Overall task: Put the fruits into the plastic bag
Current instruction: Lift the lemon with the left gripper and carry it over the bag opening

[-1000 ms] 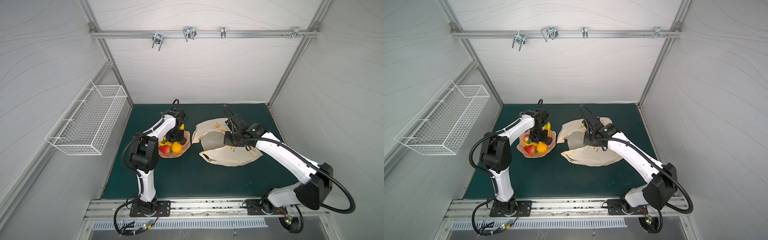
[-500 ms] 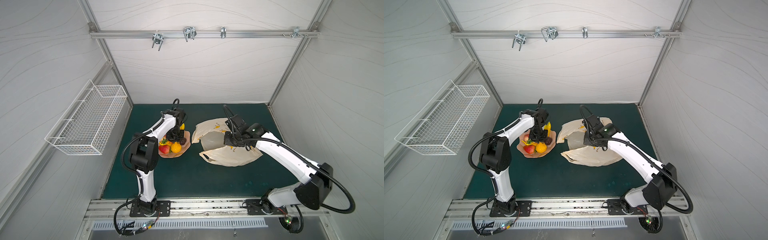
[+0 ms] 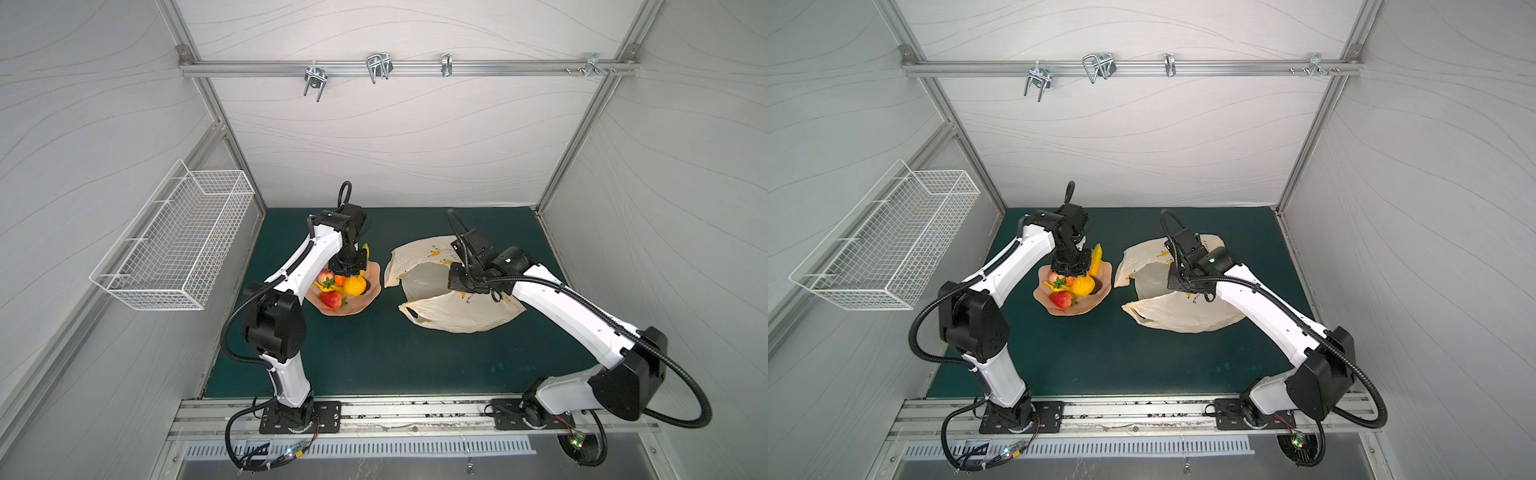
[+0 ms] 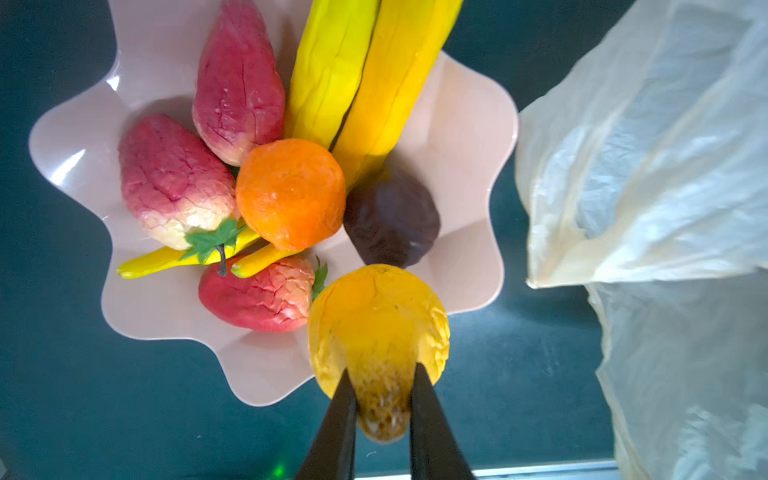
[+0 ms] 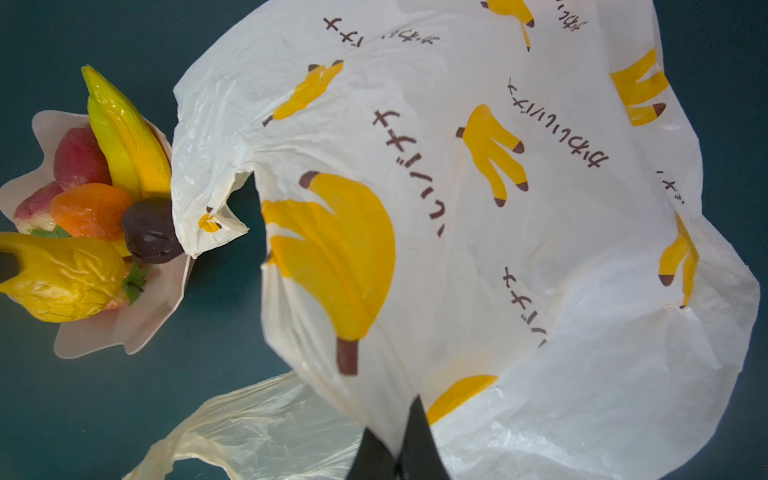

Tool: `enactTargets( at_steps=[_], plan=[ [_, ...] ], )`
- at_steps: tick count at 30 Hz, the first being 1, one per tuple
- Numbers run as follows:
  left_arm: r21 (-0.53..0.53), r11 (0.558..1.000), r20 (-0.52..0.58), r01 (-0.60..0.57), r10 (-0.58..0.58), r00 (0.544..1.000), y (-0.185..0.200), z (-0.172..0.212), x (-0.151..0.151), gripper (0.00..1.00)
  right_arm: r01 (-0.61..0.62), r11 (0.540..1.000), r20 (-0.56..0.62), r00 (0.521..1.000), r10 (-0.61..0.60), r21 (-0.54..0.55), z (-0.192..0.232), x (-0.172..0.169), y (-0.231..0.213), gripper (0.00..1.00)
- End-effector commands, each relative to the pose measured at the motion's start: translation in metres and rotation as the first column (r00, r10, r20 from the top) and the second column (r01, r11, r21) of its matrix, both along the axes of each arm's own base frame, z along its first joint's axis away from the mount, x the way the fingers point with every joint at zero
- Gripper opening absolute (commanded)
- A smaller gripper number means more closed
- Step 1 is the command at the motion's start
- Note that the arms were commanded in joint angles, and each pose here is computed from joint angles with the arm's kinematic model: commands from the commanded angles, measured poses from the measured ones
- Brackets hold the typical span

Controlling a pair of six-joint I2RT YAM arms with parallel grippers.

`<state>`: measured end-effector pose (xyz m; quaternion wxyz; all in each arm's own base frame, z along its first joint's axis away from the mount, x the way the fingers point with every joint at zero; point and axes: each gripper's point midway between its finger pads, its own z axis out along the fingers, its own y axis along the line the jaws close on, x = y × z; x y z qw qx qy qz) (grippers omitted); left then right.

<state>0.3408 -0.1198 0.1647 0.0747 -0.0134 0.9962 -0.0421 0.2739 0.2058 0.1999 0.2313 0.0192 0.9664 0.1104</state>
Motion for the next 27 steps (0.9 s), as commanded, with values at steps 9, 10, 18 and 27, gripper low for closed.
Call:
enactTargets(
  at_steps=[9, 10, 18, 27],
  plan=[
    [-0.283, 0.959, 0.135, -0.022, 0.063, 0.989, -0.035, 0.065, -0.007, 0.00, 0.030, 0.999, 0.017, 0.999, -0.031, 0.014, 0.008, -0.003, -0.006, 0.00],
    [-0.304, 0.952, 0.144, -0.029, 0.076, 0.987, -0.037, 0.067, -0.007, 0.00, 0.030, 0.999, 0.017, 0.999, -0.030, 0.013, 0.008, -0.003, -0.006, 0.00],
    [-0.505, 0.859, 0.169, -0.082, 0.191, 0.967, -0.059, 0.077, -0.008, 0.00, 0.030, 0.999, 0.005, 1.000, -0.030, 0.021, 0.005, -0.004, -0.004, 0.00],
    [-0.664, 0.719, 0.070, -0.206, 0.335, 0.940, -0.081, 0.061, -0.005, 0.00, 0.032, 0.999, -0.009, 0.999, -0.031, 0.034, 0.002, -0.006, -0.002, 0.00]
  ],
)
